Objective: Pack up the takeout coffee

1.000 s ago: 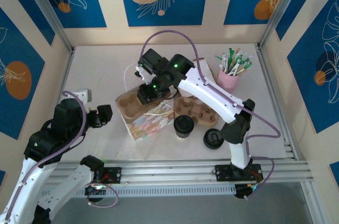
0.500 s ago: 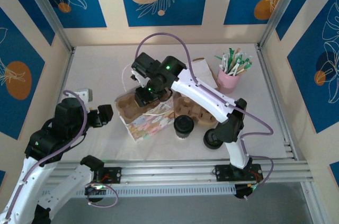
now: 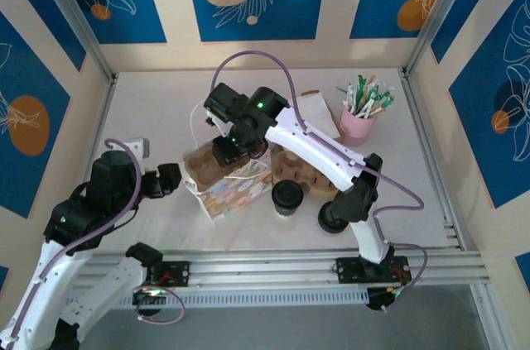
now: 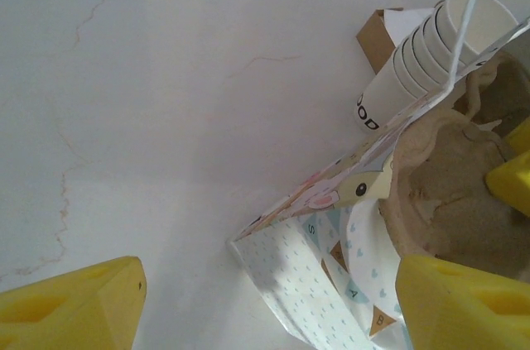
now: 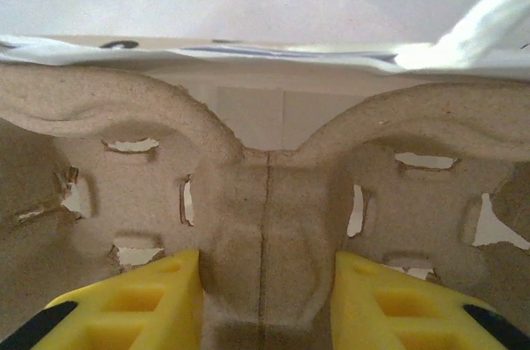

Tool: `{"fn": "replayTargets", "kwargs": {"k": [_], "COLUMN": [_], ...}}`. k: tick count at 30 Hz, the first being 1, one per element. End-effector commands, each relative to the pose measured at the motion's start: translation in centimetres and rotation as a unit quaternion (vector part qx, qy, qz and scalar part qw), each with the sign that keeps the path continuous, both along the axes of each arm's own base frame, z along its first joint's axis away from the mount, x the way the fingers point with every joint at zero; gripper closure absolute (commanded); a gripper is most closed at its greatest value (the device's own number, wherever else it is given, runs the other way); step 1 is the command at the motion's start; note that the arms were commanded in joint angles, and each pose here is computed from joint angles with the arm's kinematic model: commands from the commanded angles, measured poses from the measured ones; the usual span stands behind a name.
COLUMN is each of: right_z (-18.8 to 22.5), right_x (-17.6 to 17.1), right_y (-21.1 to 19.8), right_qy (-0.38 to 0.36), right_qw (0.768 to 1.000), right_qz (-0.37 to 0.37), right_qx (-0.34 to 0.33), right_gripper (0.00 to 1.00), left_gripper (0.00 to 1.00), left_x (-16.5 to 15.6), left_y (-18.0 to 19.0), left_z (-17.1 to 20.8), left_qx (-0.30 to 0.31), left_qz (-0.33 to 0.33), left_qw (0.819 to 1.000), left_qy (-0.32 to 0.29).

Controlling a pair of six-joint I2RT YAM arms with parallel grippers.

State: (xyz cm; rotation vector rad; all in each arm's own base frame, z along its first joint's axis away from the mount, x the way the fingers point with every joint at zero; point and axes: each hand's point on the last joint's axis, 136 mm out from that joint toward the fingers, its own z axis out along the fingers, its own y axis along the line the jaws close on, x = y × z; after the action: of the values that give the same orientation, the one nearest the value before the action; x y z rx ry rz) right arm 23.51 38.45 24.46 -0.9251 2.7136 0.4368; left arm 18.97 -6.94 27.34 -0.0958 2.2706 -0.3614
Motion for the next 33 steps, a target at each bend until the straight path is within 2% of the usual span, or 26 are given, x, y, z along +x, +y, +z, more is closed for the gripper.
{"fn": "replayTargets", "kwargs": {"k": [1, 9, 12, 17, 33], "right_z": [-0.1, 1.9, 2.1, 1.9, 2.3], "right_x": [-0.5, -0.6, -0.7, -0.5, 0.1], "right_y": [-0.1, 0.0, -0.2, -0.8, -1.7], "right_qy": [0.008, 0.0, -0.004, -0.008, -0.015], "right_qw": [1.0, 0.999, 0.999, 0.999, 0.998], "right_qz": [-0.001, -0.003, -0.004, -0.01, -0.037], "right_qx": [-0.007, 0.038, 0.04, 0.033, 0.04], "right_gripper": [0.6, 0.6, 0.6, 0.6, 0.6], "left_gripper": [0.22, 0.26, 0.27, 0.28, 0.28], "left_x": [1.2, 2.9, 3.4, 3.9, 3.0], "left_y": [-0.5, -1.0, -0.7, -0.7, 0.2], "left_z": [-0.1, 0.2, 0.2, -0.6, -1.6], "left_qx": [-0.017, -0.03, -0.023, -0.011, 0.004], "left_qz": [0.015, 0.036, 0.045, 0.049, 0.052], "left_qw": [1.0, 0.999, 0.999, 0.999, 0.999], "left_qy": [0.005, 0.0, -0.012, 0.003, 0.005]}}
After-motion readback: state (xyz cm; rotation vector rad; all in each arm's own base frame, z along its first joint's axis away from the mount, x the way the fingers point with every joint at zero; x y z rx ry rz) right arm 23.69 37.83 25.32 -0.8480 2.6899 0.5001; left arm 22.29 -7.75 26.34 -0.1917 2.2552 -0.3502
